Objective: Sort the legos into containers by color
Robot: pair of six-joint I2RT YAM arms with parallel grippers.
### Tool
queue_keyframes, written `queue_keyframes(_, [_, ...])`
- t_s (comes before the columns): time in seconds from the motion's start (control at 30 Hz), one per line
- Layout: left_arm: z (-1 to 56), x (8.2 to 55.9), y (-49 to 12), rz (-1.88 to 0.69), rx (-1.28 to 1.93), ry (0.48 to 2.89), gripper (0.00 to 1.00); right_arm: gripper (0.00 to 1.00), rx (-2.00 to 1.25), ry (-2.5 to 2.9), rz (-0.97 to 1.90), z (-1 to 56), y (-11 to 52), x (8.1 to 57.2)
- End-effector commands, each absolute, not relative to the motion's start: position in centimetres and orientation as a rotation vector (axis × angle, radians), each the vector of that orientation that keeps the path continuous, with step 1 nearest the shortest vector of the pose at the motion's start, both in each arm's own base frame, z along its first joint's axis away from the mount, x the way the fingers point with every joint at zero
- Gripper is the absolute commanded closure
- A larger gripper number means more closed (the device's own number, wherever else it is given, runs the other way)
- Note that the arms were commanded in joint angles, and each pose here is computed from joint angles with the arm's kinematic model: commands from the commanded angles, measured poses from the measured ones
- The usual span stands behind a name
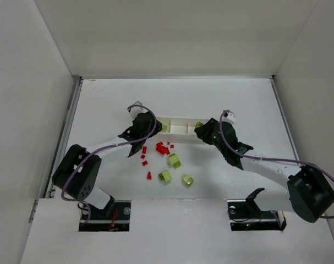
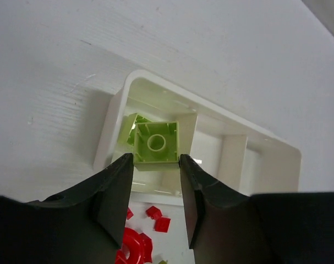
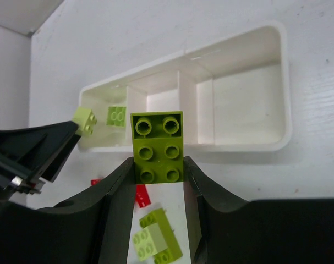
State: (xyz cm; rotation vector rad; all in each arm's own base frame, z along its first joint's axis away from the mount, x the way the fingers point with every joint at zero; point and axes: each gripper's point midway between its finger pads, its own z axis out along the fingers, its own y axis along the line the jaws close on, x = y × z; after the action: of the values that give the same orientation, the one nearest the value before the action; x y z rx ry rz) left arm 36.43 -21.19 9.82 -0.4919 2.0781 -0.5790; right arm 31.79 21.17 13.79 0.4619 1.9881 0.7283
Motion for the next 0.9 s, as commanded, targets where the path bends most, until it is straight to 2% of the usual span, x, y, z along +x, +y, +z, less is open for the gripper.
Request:
queue_keyframes(0.0, [11.8,37.3,-21.4,-0.567,-0.453,2.034,0.56,0.70,0.445,1.936,0.668,15.7,20.8,34.2])
queue_keyframes(0.07, [12.3,37.3,-21.5,-0.576,-0.451,2.023,0.50,0.70,0.445,1.942,0.630,15.3,20.5,35.1])
queue_keyframes(0.2, [13.6,36.7,-21.5,-0.607,-0.431,1.993,0.43,0.70,0.450,1.967,0.579,14.4,20.0,36.5])
queue_keyframes(0.47, [16.8,32.9,-21.1,-0.760,-0.396,1.876,0.43,0.68,0.448,1.999,0.516,13.3,19.6,38.2])
queue_keyframes(0.57, [17.2,31.3,-20.8,-0.790,-0.378,1.857,0.43,0.62,0.453,1.997,0.502,13.4,19.6,38.8])
queue_keyframes(0.67, [17.5,29.5,-20.5,-0.822,-0.351,1.835,0.43,0.48,0.454,1.989,0.471,13.7,19.3,39.1])
queue_keyframes(0.73, [17.5,28.6,-20.2,-0.835,-0.341,1.826,0.43,0.42,0.454,1.976,0.459,14.2,19.1,39.1])
queue_keyframes(0.87, [16.7,26.7,-20.0,-0.847,-0.310,1.846,0.43,0.37,0.452,1.959,0.441,14.9,18.5,38.8])
